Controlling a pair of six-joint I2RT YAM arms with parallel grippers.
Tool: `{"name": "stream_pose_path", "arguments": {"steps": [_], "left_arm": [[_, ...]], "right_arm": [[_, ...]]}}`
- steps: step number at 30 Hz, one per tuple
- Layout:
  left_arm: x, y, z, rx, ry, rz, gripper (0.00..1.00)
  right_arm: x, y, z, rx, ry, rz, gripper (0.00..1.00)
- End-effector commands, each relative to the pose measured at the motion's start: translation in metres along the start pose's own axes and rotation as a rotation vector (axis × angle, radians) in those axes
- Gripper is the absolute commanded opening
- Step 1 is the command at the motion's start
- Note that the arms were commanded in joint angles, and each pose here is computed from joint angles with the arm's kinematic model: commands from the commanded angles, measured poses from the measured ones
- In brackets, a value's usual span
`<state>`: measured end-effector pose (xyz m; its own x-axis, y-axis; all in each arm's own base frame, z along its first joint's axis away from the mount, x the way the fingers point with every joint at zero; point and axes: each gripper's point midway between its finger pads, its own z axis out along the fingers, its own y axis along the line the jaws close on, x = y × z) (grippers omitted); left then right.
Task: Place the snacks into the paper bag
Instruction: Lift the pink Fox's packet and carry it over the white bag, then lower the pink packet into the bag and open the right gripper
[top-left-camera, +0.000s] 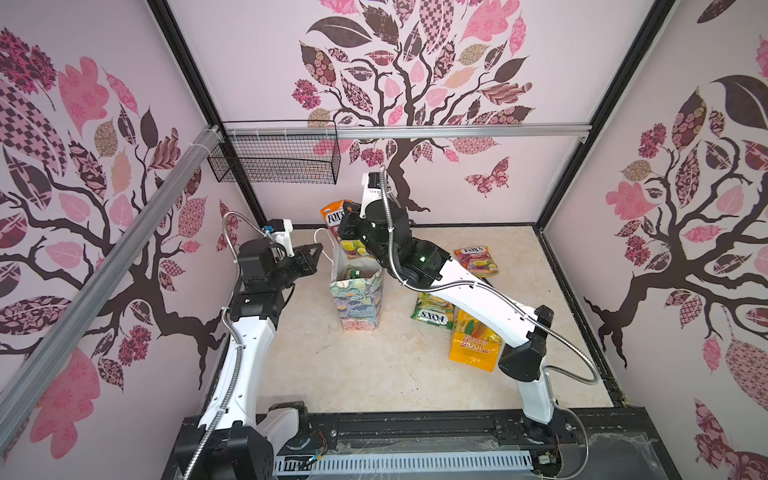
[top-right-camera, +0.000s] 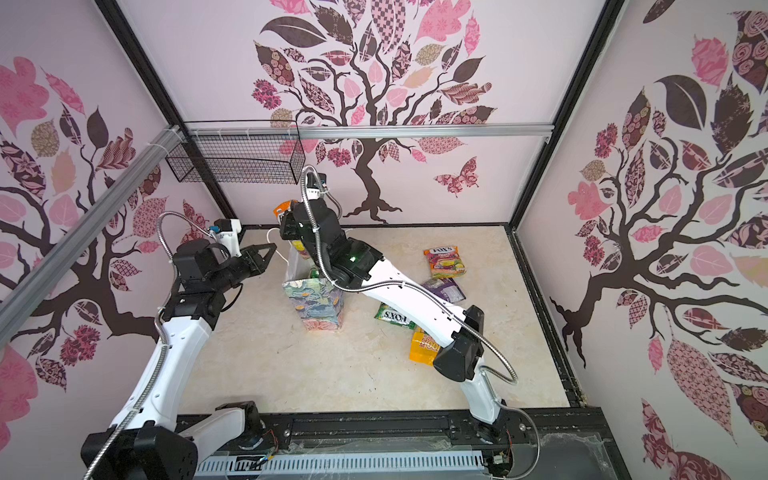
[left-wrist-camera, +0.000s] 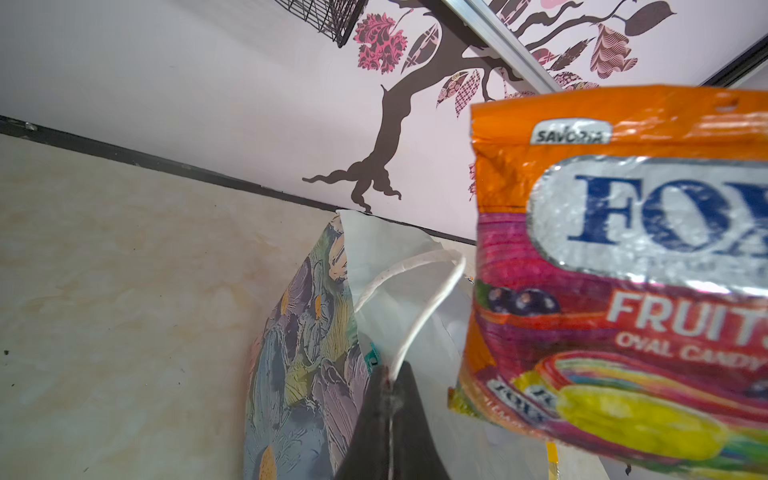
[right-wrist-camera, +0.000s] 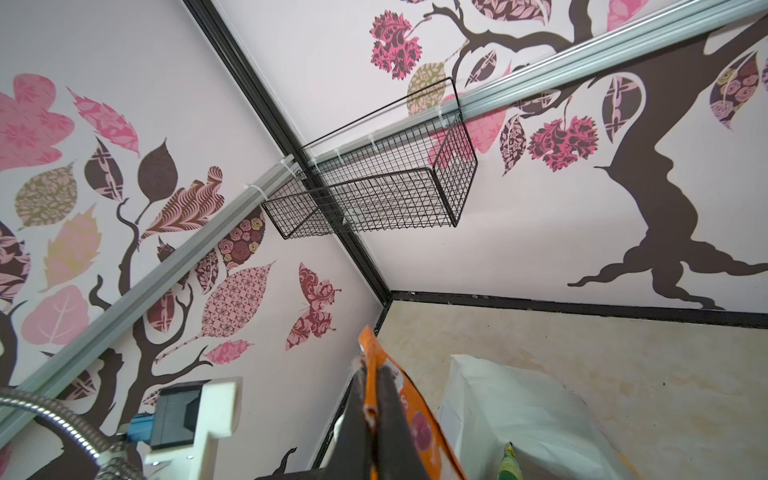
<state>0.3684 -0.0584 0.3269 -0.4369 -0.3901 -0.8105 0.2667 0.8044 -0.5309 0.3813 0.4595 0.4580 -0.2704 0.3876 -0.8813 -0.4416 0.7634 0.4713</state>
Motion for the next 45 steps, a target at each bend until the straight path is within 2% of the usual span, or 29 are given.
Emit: {"name": "stream_pose_path", "arguments": {"steps": [1,21,34,40,45], "left_arm": [[-0.013,-0.01,-0.009,-0.001,-0.035,0.052,0.04],[-0.023,-0.001,-0.02,-0.013,-0.074,0.031,0.02],[-0.021,-0.001,-0.021,-0.006,-0.074,0.028,0.01],[-0.019,-0.001,-0.021,-0.003,-0.071,0.029,0.0],[-0.02,-0.001,-0.021,-0.002,-0.073,0.029,0.0]], "right_arm": [[-0.019,0.001,0.004,0.005,-0.062,0.046,0.0],[0.047,-0.034,0.026,0.12,0.057,0.04,0.0],[0.079,-0.057,0.041,0.136,0.113,0.119,0.0],[0.097,-0.075,0.046,0.086,0.153,0.258,0.0],[0.102,-0.075,0.048,0.071,0.167,0.272,0.0]]}}
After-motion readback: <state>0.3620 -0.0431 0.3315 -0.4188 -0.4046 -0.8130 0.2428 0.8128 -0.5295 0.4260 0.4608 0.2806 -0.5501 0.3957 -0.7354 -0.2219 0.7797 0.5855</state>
